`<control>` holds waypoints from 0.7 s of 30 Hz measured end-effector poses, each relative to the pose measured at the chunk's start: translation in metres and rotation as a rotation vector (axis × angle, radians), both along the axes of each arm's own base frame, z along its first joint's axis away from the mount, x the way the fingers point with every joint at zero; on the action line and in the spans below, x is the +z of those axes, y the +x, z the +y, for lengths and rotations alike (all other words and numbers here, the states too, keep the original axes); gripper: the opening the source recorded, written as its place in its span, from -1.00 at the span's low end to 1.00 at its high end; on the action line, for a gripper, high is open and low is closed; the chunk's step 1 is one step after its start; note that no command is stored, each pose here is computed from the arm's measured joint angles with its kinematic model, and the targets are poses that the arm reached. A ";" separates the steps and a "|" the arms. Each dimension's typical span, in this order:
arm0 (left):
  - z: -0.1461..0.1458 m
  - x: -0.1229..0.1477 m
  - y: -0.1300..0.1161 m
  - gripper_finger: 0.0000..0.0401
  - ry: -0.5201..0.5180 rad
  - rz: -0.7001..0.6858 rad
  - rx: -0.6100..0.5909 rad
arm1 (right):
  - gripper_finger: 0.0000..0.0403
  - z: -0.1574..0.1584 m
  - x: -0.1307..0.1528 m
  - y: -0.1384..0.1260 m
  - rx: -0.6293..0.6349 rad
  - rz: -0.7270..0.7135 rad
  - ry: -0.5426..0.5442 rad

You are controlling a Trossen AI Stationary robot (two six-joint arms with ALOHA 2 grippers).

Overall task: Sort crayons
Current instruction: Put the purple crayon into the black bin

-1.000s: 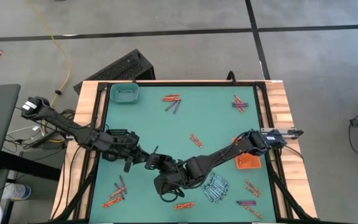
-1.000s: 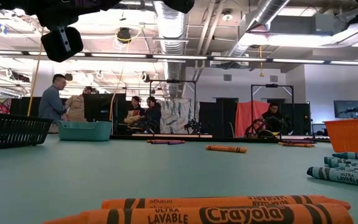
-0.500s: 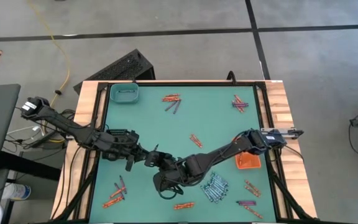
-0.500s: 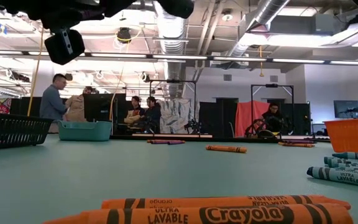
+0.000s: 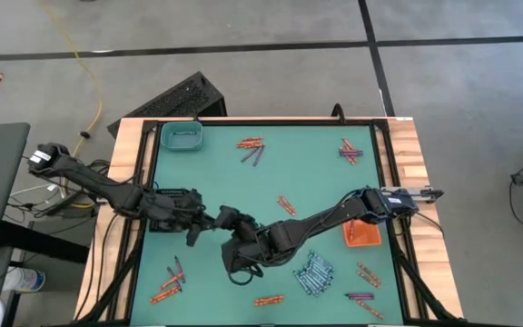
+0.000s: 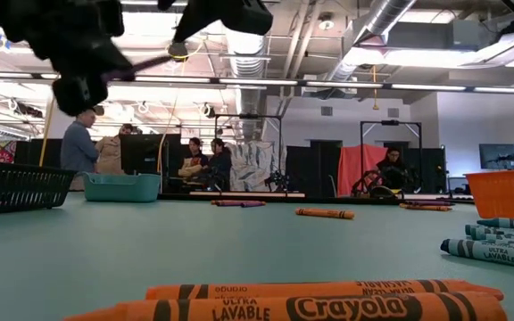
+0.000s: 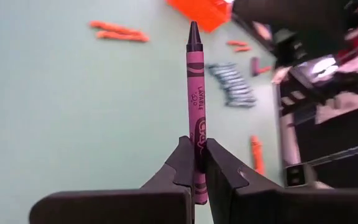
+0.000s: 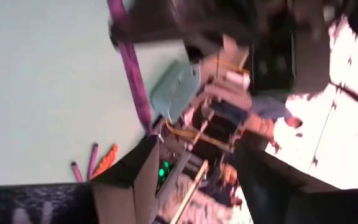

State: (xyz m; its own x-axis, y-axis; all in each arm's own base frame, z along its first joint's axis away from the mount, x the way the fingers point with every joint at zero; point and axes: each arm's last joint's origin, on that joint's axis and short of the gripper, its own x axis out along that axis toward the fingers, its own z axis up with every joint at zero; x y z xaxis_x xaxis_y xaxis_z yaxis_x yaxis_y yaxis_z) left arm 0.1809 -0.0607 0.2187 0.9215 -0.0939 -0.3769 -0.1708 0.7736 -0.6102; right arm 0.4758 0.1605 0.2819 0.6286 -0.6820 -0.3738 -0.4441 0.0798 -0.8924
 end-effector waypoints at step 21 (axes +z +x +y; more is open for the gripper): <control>0.025 0.007 -0.085 -1.00 0.026 0.535 0.265 | 0.00 -0.036 -0.019 -0.028 -0.308 0.049 0.143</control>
